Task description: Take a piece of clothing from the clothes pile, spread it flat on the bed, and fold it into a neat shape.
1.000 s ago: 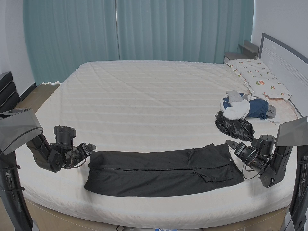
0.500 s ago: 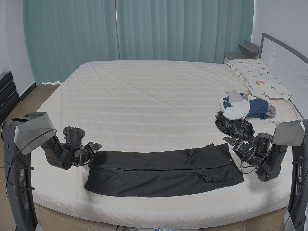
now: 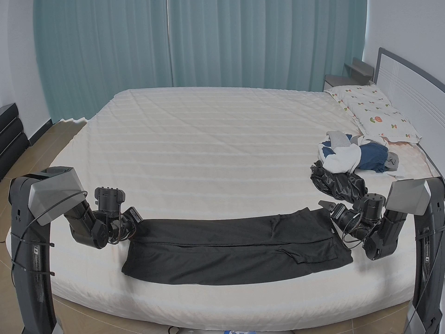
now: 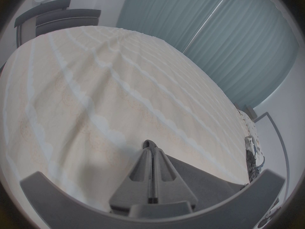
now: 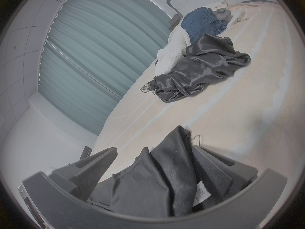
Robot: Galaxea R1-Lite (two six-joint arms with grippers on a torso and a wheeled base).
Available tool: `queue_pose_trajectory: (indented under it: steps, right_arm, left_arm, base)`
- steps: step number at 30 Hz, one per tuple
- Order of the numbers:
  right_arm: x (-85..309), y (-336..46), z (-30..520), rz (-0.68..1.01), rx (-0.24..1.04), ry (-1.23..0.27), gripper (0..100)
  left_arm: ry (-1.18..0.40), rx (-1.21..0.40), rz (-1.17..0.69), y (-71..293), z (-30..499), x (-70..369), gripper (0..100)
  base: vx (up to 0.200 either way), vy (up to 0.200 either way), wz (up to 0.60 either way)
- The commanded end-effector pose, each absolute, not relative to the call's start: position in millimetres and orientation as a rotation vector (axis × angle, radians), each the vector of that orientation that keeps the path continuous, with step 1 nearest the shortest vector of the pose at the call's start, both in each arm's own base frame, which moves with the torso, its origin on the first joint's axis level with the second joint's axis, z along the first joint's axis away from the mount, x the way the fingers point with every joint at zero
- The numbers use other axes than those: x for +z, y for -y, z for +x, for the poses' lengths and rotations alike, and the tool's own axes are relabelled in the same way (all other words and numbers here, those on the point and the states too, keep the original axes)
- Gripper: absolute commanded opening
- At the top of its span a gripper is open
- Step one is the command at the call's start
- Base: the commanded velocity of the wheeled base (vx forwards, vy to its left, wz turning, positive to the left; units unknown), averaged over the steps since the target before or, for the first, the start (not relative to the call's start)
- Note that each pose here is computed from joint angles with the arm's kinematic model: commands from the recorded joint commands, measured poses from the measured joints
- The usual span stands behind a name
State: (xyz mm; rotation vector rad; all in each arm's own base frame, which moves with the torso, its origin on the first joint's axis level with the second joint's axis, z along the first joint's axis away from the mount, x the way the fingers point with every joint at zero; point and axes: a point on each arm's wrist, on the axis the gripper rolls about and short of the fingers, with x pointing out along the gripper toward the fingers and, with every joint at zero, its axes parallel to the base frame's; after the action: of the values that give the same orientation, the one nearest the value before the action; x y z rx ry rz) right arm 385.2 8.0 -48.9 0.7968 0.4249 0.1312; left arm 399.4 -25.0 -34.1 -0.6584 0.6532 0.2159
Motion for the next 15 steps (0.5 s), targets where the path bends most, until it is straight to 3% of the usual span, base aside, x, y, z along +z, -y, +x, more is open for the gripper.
queue_pose_trajectory:
  steps: [1,2,3,15]
  right_arm:
    - [-58,-6,394,0.798,0.122,-0.419,100]
    - [-59,-6,395,0.798,0.123,-0.418,100]
    - [-60,-7,396,0.797,0.124,-0.418,0]
    - [-65,-5,410,0.785,0.063,-0.341,0]
  left_arm:
    - [-0.650,0.236,-0.684,24,399,-35,0]
    - [-0.649,0.237,-0.687,24,399,-35,0]
    - [-0.650,0.239,-0.688,23,398,-35,0]
    - [-0.652,0.240,-0.689,23,398,-36,0]
  base:
    - [0.000,0.000,0.00]
    - [0.000,0.000,0.00]
    - [0.000,0.000,0.00]
    - [0.000,0.000,0.00]
